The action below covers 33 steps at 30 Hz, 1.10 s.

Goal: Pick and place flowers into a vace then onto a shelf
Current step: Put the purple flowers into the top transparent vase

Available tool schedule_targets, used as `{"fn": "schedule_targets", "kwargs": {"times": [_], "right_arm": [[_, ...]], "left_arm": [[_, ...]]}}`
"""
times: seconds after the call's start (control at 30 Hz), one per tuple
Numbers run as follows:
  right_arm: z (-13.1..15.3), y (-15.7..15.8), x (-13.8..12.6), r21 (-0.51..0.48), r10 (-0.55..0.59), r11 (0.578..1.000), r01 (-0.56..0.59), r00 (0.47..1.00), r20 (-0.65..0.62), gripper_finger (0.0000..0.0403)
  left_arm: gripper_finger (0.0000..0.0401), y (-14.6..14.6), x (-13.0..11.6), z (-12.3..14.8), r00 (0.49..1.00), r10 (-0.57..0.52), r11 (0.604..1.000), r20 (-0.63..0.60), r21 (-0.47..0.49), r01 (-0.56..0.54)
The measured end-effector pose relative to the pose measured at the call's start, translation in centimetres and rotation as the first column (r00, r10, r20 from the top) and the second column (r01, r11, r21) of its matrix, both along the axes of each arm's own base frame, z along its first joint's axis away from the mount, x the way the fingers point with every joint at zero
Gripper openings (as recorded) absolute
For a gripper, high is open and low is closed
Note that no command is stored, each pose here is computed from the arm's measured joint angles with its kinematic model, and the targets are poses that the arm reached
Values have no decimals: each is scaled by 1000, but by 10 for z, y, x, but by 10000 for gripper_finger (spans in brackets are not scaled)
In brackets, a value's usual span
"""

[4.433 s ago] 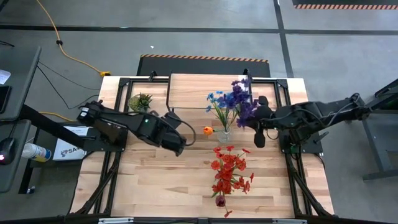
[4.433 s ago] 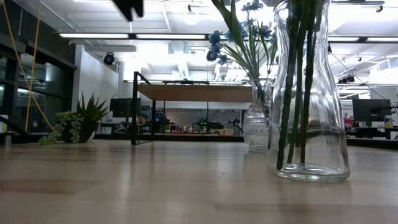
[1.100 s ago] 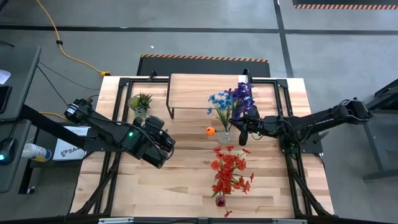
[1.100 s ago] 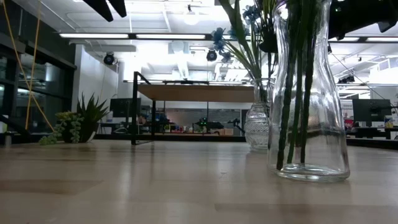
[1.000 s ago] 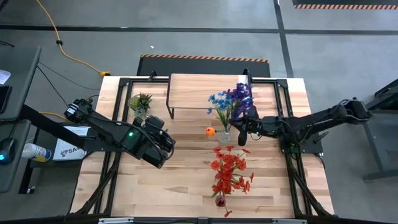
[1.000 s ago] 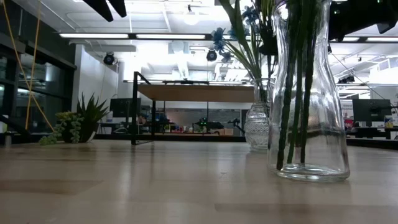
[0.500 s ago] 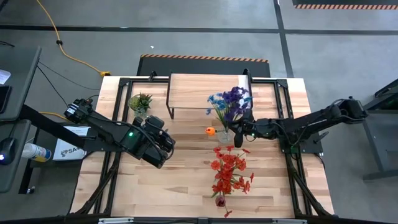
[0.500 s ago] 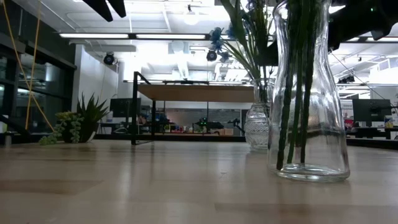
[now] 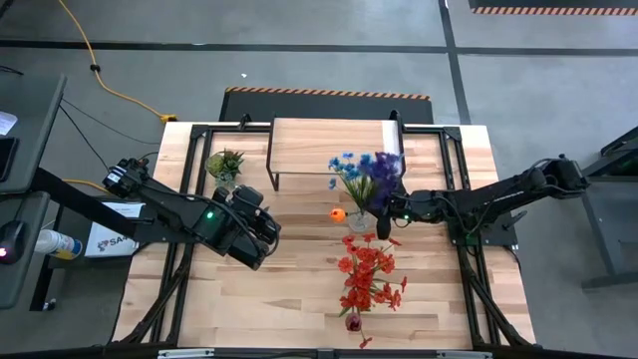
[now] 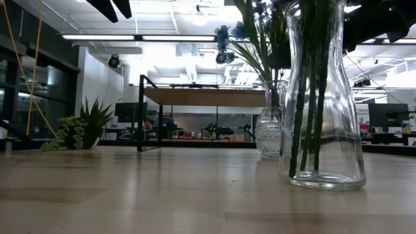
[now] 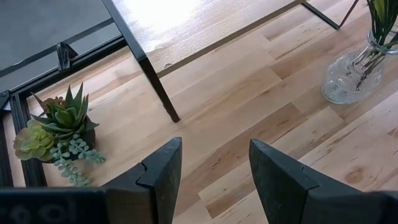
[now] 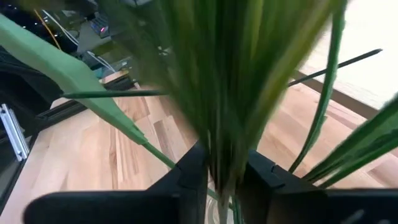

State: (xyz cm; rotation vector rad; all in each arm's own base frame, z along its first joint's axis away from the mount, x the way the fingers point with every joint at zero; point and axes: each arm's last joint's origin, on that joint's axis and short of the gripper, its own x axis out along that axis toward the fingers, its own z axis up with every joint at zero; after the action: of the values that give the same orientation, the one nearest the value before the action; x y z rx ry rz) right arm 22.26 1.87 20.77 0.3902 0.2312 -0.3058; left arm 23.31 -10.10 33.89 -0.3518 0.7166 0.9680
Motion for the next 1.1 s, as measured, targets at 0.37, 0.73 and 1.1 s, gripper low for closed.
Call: {"fn": "schedule_targets", "kwargs": {"times": [0.37, 0.73, 1.1], "right_arm": [[0, 2, 0, 20, 52, 998, -52, 999, 0, 99], [9, 1, -10, 30, 93, 995, -93, 996, 5, 114], [11, 2, -17, 63, 122, 991, -121, 992, -15, 115]], "left_arm": [[218, 0, 0, 0, 1000, 0, 1000, 0, 0, 0], [218, 0, 0, 0, 1000, 0, 1000, 0, 0, 0], [218, 0, 0, 0, 1000, 0, 1000, 0, 0, 0]]}}
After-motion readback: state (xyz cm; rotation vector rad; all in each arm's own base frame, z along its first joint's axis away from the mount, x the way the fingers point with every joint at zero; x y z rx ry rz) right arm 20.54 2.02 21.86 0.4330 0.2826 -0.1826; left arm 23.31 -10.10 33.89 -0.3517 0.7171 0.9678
